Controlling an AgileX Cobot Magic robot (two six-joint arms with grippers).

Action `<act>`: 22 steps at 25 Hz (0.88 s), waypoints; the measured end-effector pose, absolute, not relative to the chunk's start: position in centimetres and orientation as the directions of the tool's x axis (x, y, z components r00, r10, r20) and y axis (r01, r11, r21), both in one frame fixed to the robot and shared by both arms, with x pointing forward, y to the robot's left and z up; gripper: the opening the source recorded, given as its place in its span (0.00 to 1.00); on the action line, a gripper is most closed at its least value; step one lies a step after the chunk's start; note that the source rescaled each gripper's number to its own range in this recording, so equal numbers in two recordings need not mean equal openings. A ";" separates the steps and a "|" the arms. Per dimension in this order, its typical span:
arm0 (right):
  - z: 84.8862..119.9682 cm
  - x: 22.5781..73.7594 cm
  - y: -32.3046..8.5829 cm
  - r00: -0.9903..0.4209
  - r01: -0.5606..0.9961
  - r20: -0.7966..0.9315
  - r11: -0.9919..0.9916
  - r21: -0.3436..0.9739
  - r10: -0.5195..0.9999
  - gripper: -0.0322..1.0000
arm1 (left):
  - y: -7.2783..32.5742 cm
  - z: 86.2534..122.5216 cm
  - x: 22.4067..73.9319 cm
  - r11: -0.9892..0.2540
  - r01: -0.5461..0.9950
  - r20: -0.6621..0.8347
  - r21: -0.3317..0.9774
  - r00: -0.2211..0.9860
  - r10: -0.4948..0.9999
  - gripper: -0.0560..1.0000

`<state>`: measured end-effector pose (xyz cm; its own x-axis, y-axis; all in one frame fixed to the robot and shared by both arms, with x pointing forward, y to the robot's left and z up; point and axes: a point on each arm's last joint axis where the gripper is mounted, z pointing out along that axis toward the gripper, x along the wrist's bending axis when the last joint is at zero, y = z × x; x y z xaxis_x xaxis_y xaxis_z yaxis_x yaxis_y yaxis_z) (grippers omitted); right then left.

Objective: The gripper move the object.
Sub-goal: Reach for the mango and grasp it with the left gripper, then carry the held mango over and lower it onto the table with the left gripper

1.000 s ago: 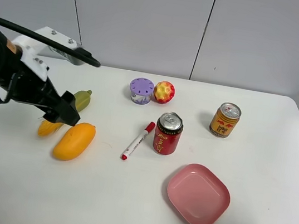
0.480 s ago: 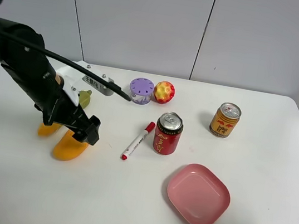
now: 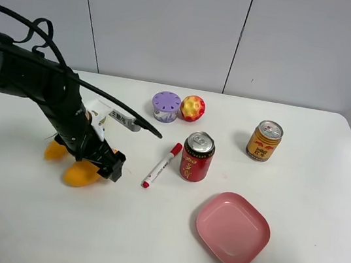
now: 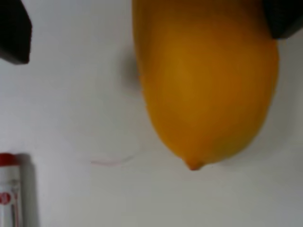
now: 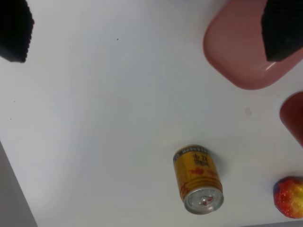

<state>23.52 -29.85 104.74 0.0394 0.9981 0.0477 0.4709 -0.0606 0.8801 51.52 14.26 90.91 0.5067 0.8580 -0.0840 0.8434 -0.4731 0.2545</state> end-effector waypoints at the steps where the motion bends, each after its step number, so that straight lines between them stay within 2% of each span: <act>1: 104.7 23.5 -29.9 0.039 0.471 0.048 -0.061 0.880 0.998 1.00 | 14.2 90.5 51.6 -0.473 0.845 -0.083 0.250 0.505 0.859 1.00; 13: 104.7 23.5 -29.9 0.039 0.471 0.048 -0.061 0.880 0.998 1.00 | 14.2 88.1 51.8 -0.477 0.856 -0.080 0.201 0.500 0.862 1.00; 14: 104.7 23.5 -29.9 0.039 0.471 0.048 -0.061 0.880 0.998 1.00 | 14.2 88.1 51.8 -0.481 0.853 -0.077 0.202 0.504 0.860 0.96; 15: 104.7 23.5 -29.9 0.039 0.471 0.048 -0.061 0.880 0.998 1.00 | 14.2 88.1 51.8 -0.486 0.850 -0.073 0.201 0.508 0.858 0.87; 16: 104.7 23.5 -29.9 0.039 0.471 0.048 -0.061 0.880 0.998 1.00 | 14.2 88.1 51.8 -0.490 0.849 -0.071 0.200 0.511 0.857 0.70; 17: 104.7 23.5 -29.9 0.039 0.471 0.048 -0.061 0.880 0.998 1.00 | 14.2 88.1 51.8 -0.492 0.847 -0.069 0.200 0.513 0.856 0.46; 18: 104.7 23.5 -29.9 0.039 0.471 0.048 -0.061 0.880 0.998 1.00 | 14.2 88.1 51.8 -0.493 0.847 -0.068 0.200 0.514 0.855 0.16; 19: 104.7 23.5 -29.9 0.039 0.471 0.048 -0.061 0.880 0.998 1.00 | 14.3 88.0 51.8 -0.497 0.845 -0.066 0.197 0.517 0.853 0.05; 22: 104.7 23.5 -29.9 0.039 0.471 0.048 -0.061 0.880 0.998 1.00 | 14.3 88.0 51.8 -0.498 0.846 -0.067 0.190 0.518 0.853 0.07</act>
